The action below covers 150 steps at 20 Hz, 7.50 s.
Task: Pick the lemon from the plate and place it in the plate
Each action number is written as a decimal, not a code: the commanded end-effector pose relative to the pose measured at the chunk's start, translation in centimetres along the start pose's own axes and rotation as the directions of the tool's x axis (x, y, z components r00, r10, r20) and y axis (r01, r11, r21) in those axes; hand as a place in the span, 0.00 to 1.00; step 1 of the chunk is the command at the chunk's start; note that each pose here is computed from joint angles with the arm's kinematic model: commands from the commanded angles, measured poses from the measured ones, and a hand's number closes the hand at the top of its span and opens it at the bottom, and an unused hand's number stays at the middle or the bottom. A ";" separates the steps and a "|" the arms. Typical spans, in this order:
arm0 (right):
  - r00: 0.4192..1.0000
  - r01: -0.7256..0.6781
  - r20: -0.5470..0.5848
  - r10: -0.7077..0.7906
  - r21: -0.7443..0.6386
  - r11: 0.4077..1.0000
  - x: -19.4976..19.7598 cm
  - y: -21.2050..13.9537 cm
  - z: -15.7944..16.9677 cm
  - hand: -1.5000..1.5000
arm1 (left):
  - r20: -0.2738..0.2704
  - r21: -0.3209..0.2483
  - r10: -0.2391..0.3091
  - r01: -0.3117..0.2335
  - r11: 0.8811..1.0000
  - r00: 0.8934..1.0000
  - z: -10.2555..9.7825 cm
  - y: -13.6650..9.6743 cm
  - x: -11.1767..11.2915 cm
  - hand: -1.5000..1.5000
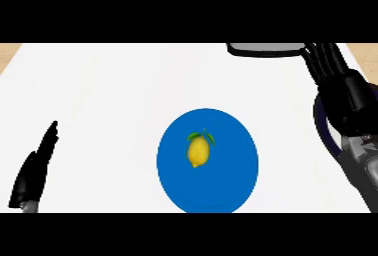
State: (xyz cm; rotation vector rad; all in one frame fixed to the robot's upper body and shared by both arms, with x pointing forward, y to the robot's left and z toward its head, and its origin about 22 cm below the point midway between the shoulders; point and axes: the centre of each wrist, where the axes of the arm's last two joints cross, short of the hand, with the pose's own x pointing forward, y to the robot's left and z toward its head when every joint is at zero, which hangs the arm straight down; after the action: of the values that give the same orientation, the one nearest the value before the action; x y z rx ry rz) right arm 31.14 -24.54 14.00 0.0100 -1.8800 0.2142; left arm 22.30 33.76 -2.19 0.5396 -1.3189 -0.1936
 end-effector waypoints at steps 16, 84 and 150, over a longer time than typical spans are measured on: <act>0.970 -0.242 0.009 0.244 0.179 0.954 -11.7 6.0 7.3 0.00 | 0.023 -0.204 0.304 -0.293 0.934 0.952 -3.7 -4.3 7.5 0.50; 0.546 -0.584 0.037 0.837 0.733 0.349 -10.2 19.6 2.9 1.00 | 0.024 -0.195 0.304 -0.294 0.936 0.952 -2.9 -4.0 6.8 0.50; 0.956 -0.292 -0.150 0.252 -0.564 0.773 -1.7 -22.3 9.5 0.00 | 0.031 -0.165 0.286 -0.278 0.946 0.958 -4.4 -3.4 6.1 0.50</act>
State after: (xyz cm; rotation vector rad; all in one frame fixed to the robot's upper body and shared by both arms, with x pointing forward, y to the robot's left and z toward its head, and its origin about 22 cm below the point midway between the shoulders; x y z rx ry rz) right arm 26.17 -47.93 11.39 -0.7952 -1.7544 -0.0575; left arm 28.15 29.21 1.61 0.1822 -1.3991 -0.0720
